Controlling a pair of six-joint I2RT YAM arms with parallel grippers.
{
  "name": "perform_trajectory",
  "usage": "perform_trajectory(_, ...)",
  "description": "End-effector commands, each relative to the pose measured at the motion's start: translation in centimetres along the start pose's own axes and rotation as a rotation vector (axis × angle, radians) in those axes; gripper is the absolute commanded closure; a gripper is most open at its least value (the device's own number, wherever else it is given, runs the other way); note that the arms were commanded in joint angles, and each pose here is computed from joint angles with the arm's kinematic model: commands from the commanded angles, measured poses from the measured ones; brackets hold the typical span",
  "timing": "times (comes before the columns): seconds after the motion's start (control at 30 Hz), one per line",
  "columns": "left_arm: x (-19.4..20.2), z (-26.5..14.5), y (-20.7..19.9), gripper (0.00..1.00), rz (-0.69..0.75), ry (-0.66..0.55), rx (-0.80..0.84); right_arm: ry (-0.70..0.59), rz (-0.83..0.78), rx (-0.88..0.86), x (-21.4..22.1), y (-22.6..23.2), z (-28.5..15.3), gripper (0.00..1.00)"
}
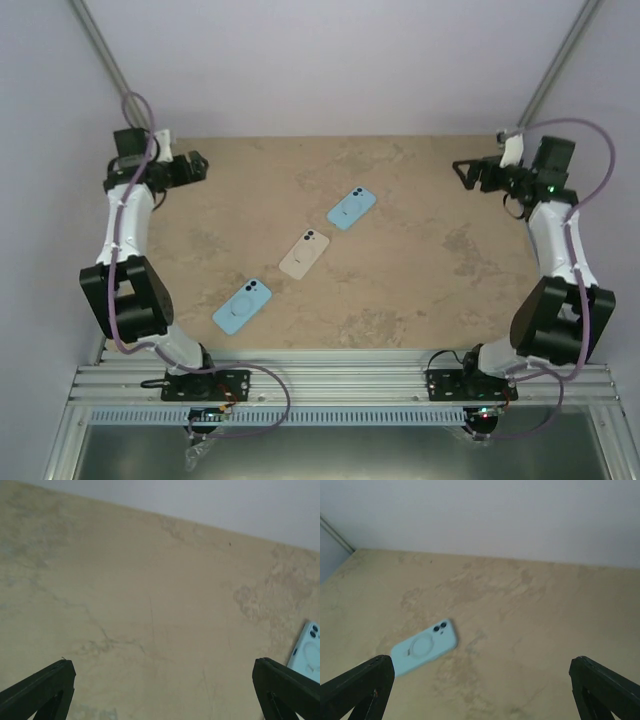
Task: Take the phone out of the phone case
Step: Pick up the phone at the center of the board.
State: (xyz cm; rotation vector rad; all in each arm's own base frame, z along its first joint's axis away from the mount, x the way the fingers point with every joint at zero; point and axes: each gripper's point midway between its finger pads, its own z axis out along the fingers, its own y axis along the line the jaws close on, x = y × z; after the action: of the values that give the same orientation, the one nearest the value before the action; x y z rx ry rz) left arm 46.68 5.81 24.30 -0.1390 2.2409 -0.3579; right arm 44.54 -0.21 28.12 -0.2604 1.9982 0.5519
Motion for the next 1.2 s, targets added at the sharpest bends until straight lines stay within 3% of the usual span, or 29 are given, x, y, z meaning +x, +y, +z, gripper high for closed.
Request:
perform_trajectory(0.0, 1.3, 0.1, -1.9, 0.01, 0.041, -0.026, -0.036, -0.014, 0.021, 0.052, 2.5, 1.7, -0.8, 0.02)
perform_trajectory(0.2, 3.8, 2.5, -4.8, 0.0, 0.107, 0.034, -0.051, 0.008, 0.064, 0.097, 6.7, 3.1, -1.7, 0.02)
perform_trajectory(0.47, 5.7, 6.3, -11.2, 0.01, 0.237, 0.077, -0.045, 0.025, 0.077, 0.17, 8.7, 2.3, -2.5, 0.02)
perform_trajectory(0.8, 11.3, 11.7, -22.3, 0.01, 0.451, 0.187, 0.07, 0.02, 0.087, 0.156, 8.0, 2.4, -2.7, 0.02)
perform_trajectory(1.0, 15.7, 13.5, -28.7, 0.01, 0.615, 0.295, 0.256, 0.014, 0.078, 0.149, 7.7, 2.7, -3.1, 0.02)
perform_trajectory(1.17, 17.8, 14.7, -31.2, 0.01, 0.675, 0.34, 0.315, 0.019, 0.065, 0.164, 6.6, 2.5, -3.3, 0.02)
